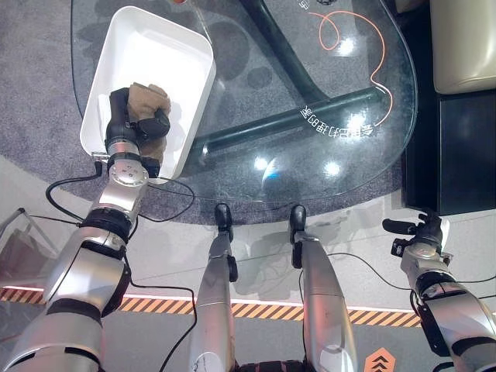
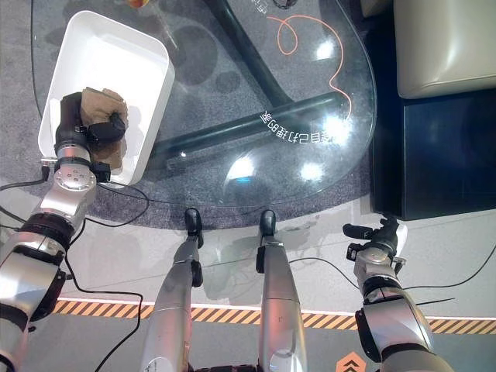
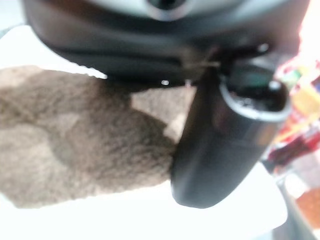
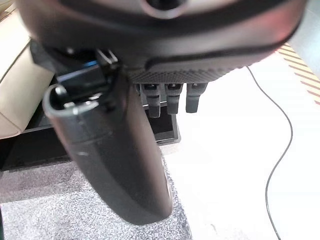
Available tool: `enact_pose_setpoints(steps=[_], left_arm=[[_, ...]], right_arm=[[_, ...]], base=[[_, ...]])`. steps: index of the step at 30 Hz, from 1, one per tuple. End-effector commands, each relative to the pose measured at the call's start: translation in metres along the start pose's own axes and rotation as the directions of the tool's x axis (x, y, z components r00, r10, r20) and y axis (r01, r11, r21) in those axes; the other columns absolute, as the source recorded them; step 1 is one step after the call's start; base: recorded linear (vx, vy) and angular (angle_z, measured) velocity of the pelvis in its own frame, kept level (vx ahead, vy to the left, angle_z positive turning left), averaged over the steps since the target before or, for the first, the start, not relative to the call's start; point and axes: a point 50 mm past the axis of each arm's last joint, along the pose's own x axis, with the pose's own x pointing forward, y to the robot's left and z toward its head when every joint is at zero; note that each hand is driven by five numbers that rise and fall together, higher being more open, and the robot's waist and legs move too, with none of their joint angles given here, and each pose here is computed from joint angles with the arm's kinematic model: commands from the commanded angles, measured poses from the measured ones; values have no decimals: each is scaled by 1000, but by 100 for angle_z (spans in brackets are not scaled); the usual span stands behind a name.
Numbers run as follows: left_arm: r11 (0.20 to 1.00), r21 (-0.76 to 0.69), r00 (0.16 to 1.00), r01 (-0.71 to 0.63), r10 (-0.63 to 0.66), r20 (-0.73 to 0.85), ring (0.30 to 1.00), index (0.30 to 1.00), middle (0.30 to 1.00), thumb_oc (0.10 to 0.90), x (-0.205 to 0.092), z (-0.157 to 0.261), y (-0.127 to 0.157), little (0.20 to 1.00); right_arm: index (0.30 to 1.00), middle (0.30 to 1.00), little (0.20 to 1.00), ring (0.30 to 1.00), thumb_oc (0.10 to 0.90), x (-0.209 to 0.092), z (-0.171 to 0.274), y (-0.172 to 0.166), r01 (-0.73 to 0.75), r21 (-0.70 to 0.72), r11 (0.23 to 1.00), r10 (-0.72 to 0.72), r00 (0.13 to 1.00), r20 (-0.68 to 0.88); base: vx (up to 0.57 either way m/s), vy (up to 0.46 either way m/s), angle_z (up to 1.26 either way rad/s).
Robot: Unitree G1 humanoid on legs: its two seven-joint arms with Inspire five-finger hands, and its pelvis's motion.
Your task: Wipe the table with a cloth and put it in the basket.
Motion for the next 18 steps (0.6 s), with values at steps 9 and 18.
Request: enact_pose_setpoints(steps=[9,18], left_arm=[[992,-73,981,-106,116,154,608,608,608,460,23,58,44,560],[988,-73,973,-135,146,177,900,900,900,800,24,66,45,900]], right_arm=[[900,900,900,900,800,3,-7,-18,53,-75,996,-53,999,7],[900,900,900,900,800,2,-7,-14,44,-72,996,-43,999,12]], base=[[0,0,0],[0,0,0]])
